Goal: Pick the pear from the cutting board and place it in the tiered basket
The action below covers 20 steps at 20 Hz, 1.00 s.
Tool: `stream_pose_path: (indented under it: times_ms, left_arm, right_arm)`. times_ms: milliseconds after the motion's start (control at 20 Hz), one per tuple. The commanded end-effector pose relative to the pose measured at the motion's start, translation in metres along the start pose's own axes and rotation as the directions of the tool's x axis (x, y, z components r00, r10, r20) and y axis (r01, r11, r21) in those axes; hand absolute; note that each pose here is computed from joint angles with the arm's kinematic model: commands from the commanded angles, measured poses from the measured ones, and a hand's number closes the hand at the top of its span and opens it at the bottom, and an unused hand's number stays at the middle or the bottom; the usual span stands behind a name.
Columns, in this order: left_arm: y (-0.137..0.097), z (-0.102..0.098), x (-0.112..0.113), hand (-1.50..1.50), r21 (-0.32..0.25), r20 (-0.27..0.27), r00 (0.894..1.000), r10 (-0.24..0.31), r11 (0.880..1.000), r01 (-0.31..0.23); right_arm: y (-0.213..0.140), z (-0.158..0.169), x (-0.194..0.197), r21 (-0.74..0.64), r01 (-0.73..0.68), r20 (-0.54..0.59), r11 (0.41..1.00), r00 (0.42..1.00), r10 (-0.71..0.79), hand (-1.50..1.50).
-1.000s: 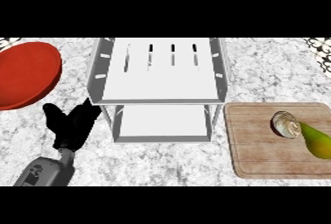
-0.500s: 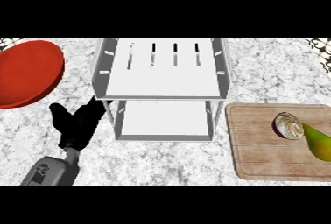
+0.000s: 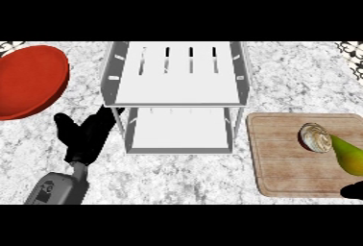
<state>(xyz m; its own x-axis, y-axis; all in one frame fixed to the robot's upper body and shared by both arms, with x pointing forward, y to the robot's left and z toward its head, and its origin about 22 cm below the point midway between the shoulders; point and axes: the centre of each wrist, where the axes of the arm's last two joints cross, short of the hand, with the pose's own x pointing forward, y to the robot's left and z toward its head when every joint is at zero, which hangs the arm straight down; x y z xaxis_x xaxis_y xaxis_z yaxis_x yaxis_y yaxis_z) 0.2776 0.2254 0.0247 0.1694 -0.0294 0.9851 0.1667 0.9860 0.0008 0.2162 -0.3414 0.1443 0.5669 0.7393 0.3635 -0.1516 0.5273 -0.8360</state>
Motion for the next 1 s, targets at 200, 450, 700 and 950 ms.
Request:
stream_pose_path:
  times_ms: [200, 450, 700, 950]
  left_arm:
    - [-0.011, -0.01, 0.007, 0.0, 0.005, -0.001, 1.0, 0.009, 1.0, -0.009]
    - [-0.006, 0.007, 0.012, 0.0, 0.005, 0.003, 1.0, -0.001, 1.0, 0.001]
    - [-0.01, 0.003, -0.004, 0.0, -0.006, -0.024, 1.0, -0.007, 1.0, 0.007]
    - [-0.009, -0.012, -0.008, 0.0, 0.008, -0.012, 1.0, -0.017, 1.0, 0.017]
  right_arm:
    - [0.028, -0.014, -0.015, -0.007, -0.05, -0.055, 0.999, 0.997, 0.049, -1.5]
    - [0.022, -0.02, -0.044, -0.062, -0.055, -0.075, 0.997, 0.996, 0.051, -1.5]
    - [0.013, -0.018, -0.041, -0.073, -0.038, -0.078, 0.997, 0.996, 0.032, -1.5]
    - [0.037, -0.034, -0.064, -0.092, -0.014, -0.065, 0.996, 0.998, 0.008, -1.5]
